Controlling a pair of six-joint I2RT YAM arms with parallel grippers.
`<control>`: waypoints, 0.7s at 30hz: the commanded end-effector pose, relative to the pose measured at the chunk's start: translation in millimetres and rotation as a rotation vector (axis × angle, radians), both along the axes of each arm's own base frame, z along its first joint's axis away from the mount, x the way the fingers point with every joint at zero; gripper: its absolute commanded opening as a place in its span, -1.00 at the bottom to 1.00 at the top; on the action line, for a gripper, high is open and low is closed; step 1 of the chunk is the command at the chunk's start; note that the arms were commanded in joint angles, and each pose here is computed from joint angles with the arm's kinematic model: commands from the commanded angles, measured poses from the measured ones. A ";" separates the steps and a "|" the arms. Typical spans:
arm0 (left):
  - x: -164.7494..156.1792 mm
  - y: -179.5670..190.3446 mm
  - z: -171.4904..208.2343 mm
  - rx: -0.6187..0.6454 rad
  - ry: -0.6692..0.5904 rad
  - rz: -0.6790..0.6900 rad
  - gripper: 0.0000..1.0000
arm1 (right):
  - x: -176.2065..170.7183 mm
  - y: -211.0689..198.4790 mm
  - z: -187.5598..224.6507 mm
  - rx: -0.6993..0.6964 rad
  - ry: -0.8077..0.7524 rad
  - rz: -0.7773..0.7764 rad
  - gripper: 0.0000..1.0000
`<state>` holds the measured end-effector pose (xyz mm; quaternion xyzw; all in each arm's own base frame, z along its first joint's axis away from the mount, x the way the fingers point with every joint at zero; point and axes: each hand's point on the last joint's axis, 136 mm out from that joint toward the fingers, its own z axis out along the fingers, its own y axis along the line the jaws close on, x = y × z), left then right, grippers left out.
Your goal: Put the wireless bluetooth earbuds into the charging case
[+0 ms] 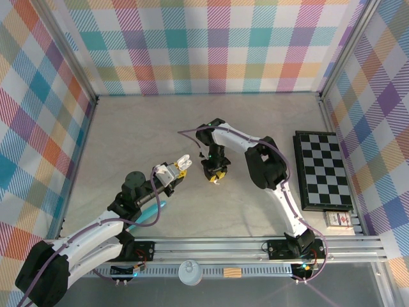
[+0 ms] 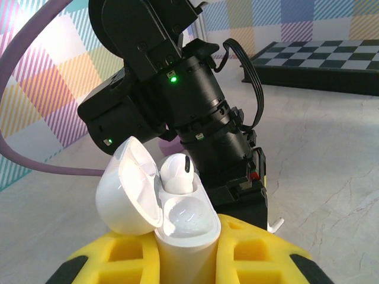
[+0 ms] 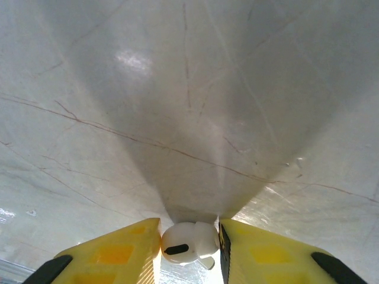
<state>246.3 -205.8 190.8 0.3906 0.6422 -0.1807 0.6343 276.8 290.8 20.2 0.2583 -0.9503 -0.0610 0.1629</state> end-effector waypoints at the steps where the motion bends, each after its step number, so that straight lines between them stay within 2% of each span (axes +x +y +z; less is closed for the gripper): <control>1: 3.1 -0.2 21.1 -0.016 -0.059 -0.002 -1.00 | -12.2 0.3 -9.9 -0.024 0.056 0.022 -0.38; 8: 3.6 0.2 19.2 -0.013 -0.054 0.002 -1.00 | -12.0 0.1 -10.2 -0.027 0.051 0.006 -0.50; 21: 6.1 -4.8 17.9 -0.007 -0.055 -0.012 -1.00 | 16.1 -3.6 56.4 0.089 -0.156 -0.156 -0.49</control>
